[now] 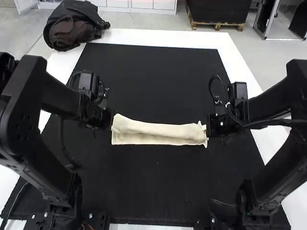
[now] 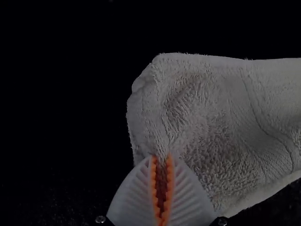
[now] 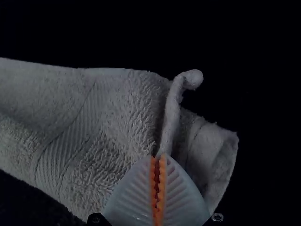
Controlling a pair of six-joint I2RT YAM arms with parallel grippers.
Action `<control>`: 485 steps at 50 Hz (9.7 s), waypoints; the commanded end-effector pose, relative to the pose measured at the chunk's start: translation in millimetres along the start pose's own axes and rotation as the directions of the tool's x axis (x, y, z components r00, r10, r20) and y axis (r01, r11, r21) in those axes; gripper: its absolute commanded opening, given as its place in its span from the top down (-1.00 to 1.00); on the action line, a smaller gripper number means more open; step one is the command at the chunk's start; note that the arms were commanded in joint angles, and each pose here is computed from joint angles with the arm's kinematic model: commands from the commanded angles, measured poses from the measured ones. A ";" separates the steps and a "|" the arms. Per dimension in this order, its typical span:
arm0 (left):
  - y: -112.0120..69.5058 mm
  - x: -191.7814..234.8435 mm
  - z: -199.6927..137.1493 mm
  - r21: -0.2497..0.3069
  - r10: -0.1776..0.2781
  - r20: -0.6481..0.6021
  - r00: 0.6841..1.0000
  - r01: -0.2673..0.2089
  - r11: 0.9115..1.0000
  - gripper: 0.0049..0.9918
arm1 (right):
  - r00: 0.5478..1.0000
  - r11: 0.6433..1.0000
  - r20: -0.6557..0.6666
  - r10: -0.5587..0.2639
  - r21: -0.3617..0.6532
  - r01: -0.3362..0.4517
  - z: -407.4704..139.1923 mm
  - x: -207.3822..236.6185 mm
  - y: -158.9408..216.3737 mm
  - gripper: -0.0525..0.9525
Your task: Fold the towel.
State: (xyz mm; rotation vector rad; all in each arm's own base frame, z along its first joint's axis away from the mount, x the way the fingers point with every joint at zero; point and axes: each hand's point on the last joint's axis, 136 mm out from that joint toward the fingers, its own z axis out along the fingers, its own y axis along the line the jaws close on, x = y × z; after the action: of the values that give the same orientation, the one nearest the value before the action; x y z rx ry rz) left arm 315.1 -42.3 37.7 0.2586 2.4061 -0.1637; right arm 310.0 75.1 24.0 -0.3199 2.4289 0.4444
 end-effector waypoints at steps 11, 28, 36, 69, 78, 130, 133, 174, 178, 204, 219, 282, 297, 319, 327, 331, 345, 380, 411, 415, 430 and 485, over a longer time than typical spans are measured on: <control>8.8 15.0 4.9 -0.059 0.035 0.005 0.999 -0.035 0.998 0.88 | 0.998 0.999 -0.059 -0.036 0.031 0.038 8.0 28.7 -10.7 0.93; 10.5 17.9 9.0 -0.067 0.045 0.007 0.999 -0.044 0.997 -0.89 | 0.997 0.993 -0.029 -0.067 0.091 0.069 9.5 22.0 -21.9 -0.15; 12.0 14.2 8.3 -0.071 0.044 0.024 0.999 -0.042 0.997 -0.95 | 0.998 0.993 -0.019 -0.067 0.098 0.069 8.8 16.8 -23.7 -0.36; 12.3 -13.6 4.7 -0.068 0.046 0.106 0.993 -0.039 0.997 -0.95 | 0.997 0.991 -0.009 -0.075 0.115 0.075 17.4 10.7 -30.2 -0.57; 14.8 -30.3 -0.8 -0.076 0.044 0.141 0.989 -0.034 0.997 -0.95 | 0.997 0.990 -0.005 -0.078 0.115 0.078 22.3 8.7 -32.4 -0.57; 93.9 -64.9 -43.8 -0.223 -0.069 0.212 0.975 0.117 0.968 -0.95 | 0.999 0.997 0.031 -0.030 0.073 0.028 -17.4 -17.3 -31.5 0.94; 93.4 -65.0 -43.7 -0.222 -0.068 0.212 0.975 0.116 0.968 -0.95 | 0.999 0.999 0.034 -0.027 0.044 0.026 -19.6 -20.2 -24.9 0.94; 92.8 -55.2 -35.7 -0.217 -0.084 0.191 0.978 0.125 0.968 -0.95 | 0.982 0.919 0.041 -0.185 -0.348 0.188 26.6 -47.1 173.1 0.93; 92.6 -53.0 -34.9 -0.219 -0.084 0.189 0.978 0.125 0.968 -0.95 | 0.977 0.903 0.039 -0.211 -0.374 0.210 31.8 -46.0 188.9 0.93; 93.1 -43.9 -32.2 -0.224 -0.090 0.185 0.979 0.131 0.966 -0.94 | 0.935 0.786 0.079 -0.345 -0.520 0.334 63.5 -30.8 290.7 0.93; 93.2 -43.6 -31.7 -0.224 -0.089 0.188 0.978 0.131 0.966 -0.95 | 0.927 0.762 0.099 -0.363 -0.541 0.356 84.3 -40.2 317.5 0.93; 93.2 -47.7 -32.8 -0.223 -0.081 0.204 0.976 0.127 0.967 -0.94 | 0.946 0.782 0.274 -0.173 -0.546 0.301 51.6 -129.2 298.3 0.93; 94.3 -51.2 -33.7 -0.226 -0.077 0.216 0.973 0.126 0.966 -0.94 | 0.963 0.807 0.197 -0.182 -0.530 0.261 61.5 -97.5 279.2 0.93; 94.6 -51.5 -33.9 -0.226 -0.078 0.219 0.973 0.128 0.966 -0.94 | 0.970 0.819 0.123 -0.212 -0.520 0.244 71.9 -55.9 267.3 0.93; 93.9 -52.0 -33.8 -0.224 -0.076 0.221 0.972 0.127 0.966 -0.94 | 0.968 0.816 0.099 -0.230 -0.522 0.248 75.4 -41.6 266.5 0.93; 94.4 -51.9 -33.9 -0.224 -0.079 0.221 0.972 0.129 0.966 -0.94 | 0.967 0.814 0.086 -0.242 -0.525 0.250 78.6 -34.5 268.1 0.93; 93.9 -52.0 -33.8 -0.221 -0.080 0.222 0.972 0.130 0.967 -0.94 | 0.958 0.790 0.060 -0.279 -0.554 0.265 88.7 -12.3 286.8 0.93; 93.8 -66.5 -39.9 -0.209 -0.077 0.249 0.965 0.131 0.969 -0.94 | 0.956 0.777 0.069 -0.286 -0.567 0.274 108.5 -6.4 296.2 0.93; 90.6 -214.6 -165.4 -0.193 -0.051 0.523 0.851 0.176 0.965 -0.94 | 0.830 0.852 0.558 -0.023 -0.424 0.308 -121.6 -254.6 226.5 0.93; 82.3 -225.7 -185.8 -0.183 -0.031 0.562 0.827 0.161 0.970 -0.94 | 0.765 0.875 0.644 0.027 -0.385 0.293 -173.8 -276.5 197.4 0.93; 8.7 -243.1 -261.8 -0.074 0.035 0.717 0.697 0.026 0.997 -0.94 | 0.553 0.902 0.819 0.150 -0.343 0.263 -311.6 -256.9 143.7 0.93; -22.2 -120.7 -350.6 -0.339 0.331 0.931 0.153 0.025 0.941 -0.93 | 0.099 0.988 0.989 -0.110 0.097 0.123 -376.5 -117.0 109.9 -0.68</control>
State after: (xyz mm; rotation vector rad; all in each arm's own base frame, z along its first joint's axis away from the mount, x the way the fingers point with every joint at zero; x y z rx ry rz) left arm 167.1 -18.8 393.1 0.1359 0.9705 0.0095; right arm 135.6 65.6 416.0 -0.1533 0.9585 0.6309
